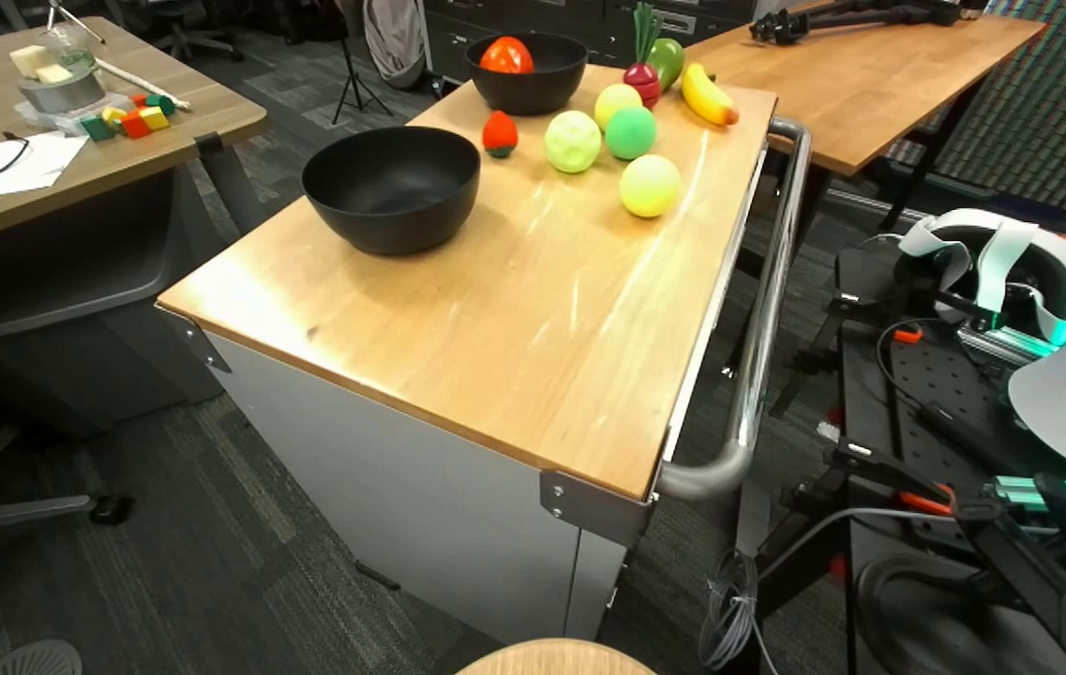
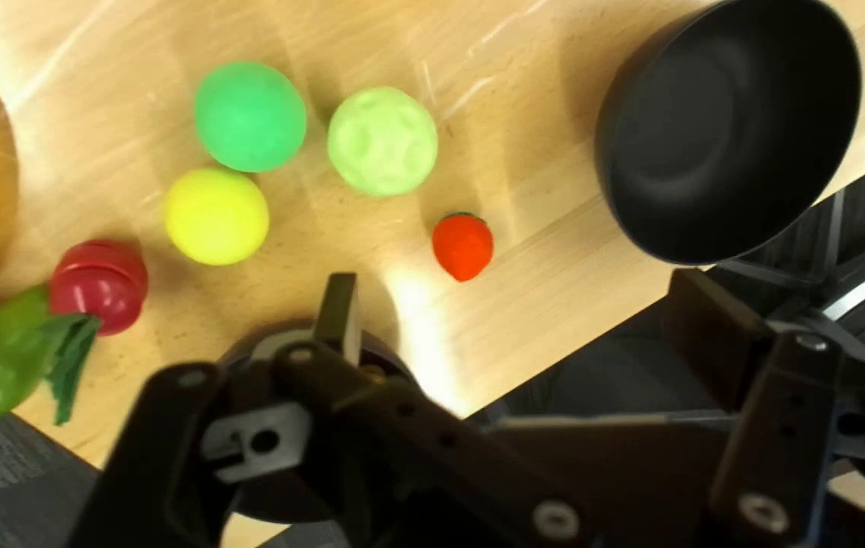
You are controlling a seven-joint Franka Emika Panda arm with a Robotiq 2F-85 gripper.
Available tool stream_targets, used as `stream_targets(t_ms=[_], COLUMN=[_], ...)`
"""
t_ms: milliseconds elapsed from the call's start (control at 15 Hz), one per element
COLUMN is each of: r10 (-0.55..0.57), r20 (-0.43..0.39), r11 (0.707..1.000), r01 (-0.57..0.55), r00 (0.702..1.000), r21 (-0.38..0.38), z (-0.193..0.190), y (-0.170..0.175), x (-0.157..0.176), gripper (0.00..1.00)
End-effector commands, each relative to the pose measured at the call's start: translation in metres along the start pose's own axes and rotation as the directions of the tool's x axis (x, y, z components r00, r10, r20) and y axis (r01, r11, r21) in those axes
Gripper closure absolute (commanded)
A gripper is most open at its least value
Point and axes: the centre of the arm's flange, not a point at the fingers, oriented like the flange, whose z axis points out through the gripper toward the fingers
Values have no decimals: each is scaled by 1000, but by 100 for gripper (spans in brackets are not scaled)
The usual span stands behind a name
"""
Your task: Pick up the fruit toys from the table and put them in the two black bowls.
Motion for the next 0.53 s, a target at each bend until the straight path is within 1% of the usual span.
stream_targets(t_ms=[0,133,267,333,467], r10=[157,238,315,344,373], r20=[-77,-128,-149,-155,-137], r11=[986,968,945,936,928], r01=[-151,-224,-296,-326,-367], r00=[985,963,937,926,918], r21=[77,112,138,130,64], z=[-13,-14,0,8,37], y=[80,127,173,191,222], x=[-9,-7,-1,-2,3], gripper=[0,0,0,0,0])
